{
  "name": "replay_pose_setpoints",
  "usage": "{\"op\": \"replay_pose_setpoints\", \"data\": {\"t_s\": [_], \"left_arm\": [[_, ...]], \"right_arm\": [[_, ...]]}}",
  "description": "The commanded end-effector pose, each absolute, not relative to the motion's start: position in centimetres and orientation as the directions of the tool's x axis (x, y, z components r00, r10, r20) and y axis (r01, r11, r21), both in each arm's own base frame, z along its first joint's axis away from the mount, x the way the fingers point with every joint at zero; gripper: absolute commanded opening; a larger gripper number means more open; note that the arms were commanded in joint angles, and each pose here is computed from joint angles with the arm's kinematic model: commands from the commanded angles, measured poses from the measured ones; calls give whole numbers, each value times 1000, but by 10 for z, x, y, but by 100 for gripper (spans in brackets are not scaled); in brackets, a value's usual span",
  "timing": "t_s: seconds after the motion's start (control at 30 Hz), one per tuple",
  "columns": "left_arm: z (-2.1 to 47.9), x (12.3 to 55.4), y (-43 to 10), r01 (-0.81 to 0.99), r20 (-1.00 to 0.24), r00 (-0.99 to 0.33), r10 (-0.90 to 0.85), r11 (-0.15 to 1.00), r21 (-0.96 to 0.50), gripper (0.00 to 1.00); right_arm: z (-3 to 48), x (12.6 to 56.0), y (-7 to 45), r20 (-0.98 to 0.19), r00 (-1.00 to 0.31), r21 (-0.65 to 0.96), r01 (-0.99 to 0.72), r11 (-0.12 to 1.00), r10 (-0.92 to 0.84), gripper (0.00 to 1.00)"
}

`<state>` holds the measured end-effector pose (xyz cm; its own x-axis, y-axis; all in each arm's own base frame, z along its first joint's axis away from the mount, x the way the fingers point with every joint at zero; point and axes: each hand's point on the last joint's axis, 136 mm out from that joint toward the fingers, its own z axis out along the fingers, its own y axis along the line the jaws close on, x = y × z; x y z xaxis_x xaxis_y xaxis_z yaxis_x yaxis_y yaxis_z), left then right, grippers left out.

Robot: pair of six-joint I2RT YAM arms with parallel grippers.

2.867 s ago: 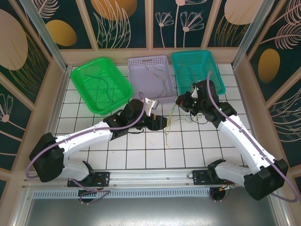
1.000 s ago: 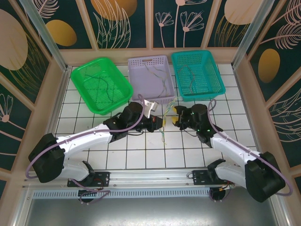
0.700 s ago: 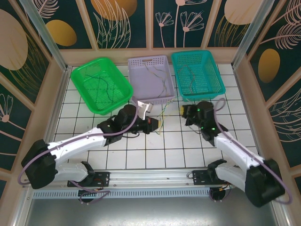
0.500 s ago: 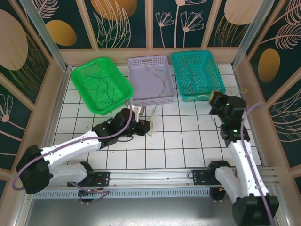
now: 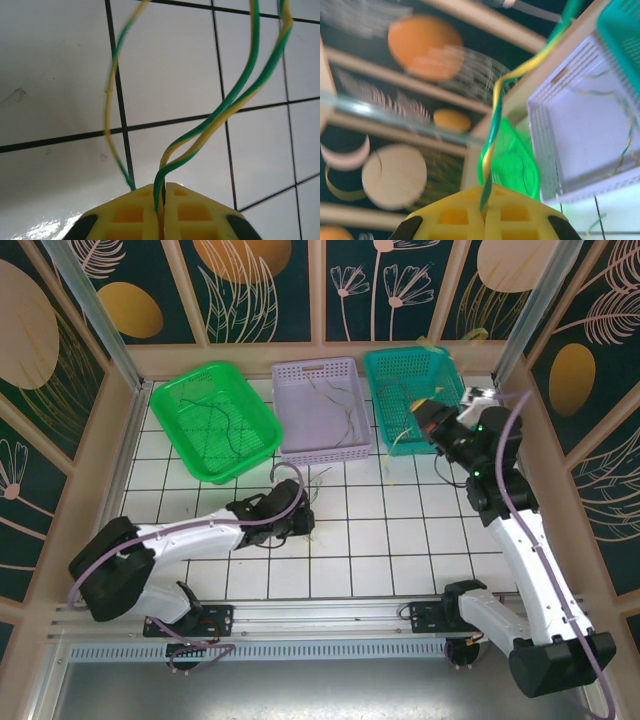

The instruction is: Untangle the cables

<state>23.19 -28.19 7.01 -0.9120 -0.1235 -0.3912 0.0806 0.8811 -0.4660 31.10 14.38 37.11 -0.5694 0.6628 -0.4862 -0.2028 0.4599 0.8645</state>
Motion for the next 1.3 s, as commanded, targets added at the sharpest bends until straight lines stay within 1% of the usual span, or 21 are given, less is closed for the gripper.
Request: {"op": "replay_pose_setpoints", "data": {"t_s": [0.0, 0.07, 0.13, 0.17, 0.23, 0.27, 0.4, 0.5, 0.57, 0.67, 0.73, 0.77, 0.83, 0.9, 0.97, 1.03, 1.1, 1.17, 1.27], "left_arm": [[92, 260, -300, 58, -427, -884, -190, 862, -504, 41], [99, 266, -301, 42, -426, -882, -202, 866, -499, 52], [117, 272, -301, 36, -448, -864, -230, 860, -510, 58], [130, 276, -300, 37, -465, -849, -250, 851, -524, 60], [155, 282, -295, 38, -495, -819, -290, 833, -552, 62], [180, 288, -297, 52, -516, -794, -320, 811, -583, 63], [247, 299, -290, 77, -554, -722, -416, 746, -661, 66], [301, 307, -286, 95, -549, -664, -507, 671, -736, 68], [334, 311, -284, 98, -516, -635, -575, 603, -792, 69], [373, 315, -286, 78, -406, -614, -677, 460, -884, 70], [382, 317, -295, 18, -256, -636, -728, 318, -948, 70], [382, 317, -299, -13, -196, -649, -735, 268, -963, 70], [378, 318, -312, -88, -65, -678, -732, 168, -982, 70], [375, 320, -323, -136, 39, -695, -718, 78, -988, 71], [376, 323, -328, -183, 134, -687, -714, -9, -983, 73], [379, 329, -324, -211, 212, -650, -730, -94, -973, 73], [381, 336, -319, -221, 264, -609, -747, -160, -962, 74], [374, 344, -316, -254, 310, -577, -755, -195, -947, 73], [357, 354, -312, -309, 379, -528, -760, -244, -919, 69]], "right_arm": [[366, 290, 176, -727, -558, 675, -473, 566, 400, 0], [353, 286, 182, -766, -556, 623, -519, 585, 322, 0], [344, 285, 186, -797, -545, 573, -545, 612, 261, 0], [339, 288, 185, -805, -543, 552, -536, 639, 241, 0], [333, 291, 184, -814, -541, 524, -528, 668, 211, 0], [330, 293, 183, -818, -540, 510, -521, 684, 198, 0], [324, 298, 186, -840, -521, 454, -518, 725, 153, 0], [318, 301, 189, -853, -507, 406, -491, 771, 126, 0], [314, 304, 189, -858, -501, 375, -460, 805, 114, 0], [313, 305, 195, -873, -479, 336, -447, 829, 95, 0], [314, 306, 198, -881, -462, 328, -445, 833, 100, 0], [314, 303, 204, -882, -462, 328, -459, 826, 94, 0], [313, 301, 212, -882, -462, 328, -468, 821, 89, 0], [312, 298, 220, -883, -463, 324, -484, 813, 76, 0], [312, 294, 229, -887, -459, 311, -500, 809, 58, 0], [309, 289, 237, -889, -457, 296, -514, 805, 35, 0], [307, 284, 243, -889, -457, 287, -523, 802, 19, 0], [306, 280, 248, -891, -453, 282, -533, 798, 12, 0], [305, 273, 257, -892, -452, 280, -550, 787, 2, 0]]}}
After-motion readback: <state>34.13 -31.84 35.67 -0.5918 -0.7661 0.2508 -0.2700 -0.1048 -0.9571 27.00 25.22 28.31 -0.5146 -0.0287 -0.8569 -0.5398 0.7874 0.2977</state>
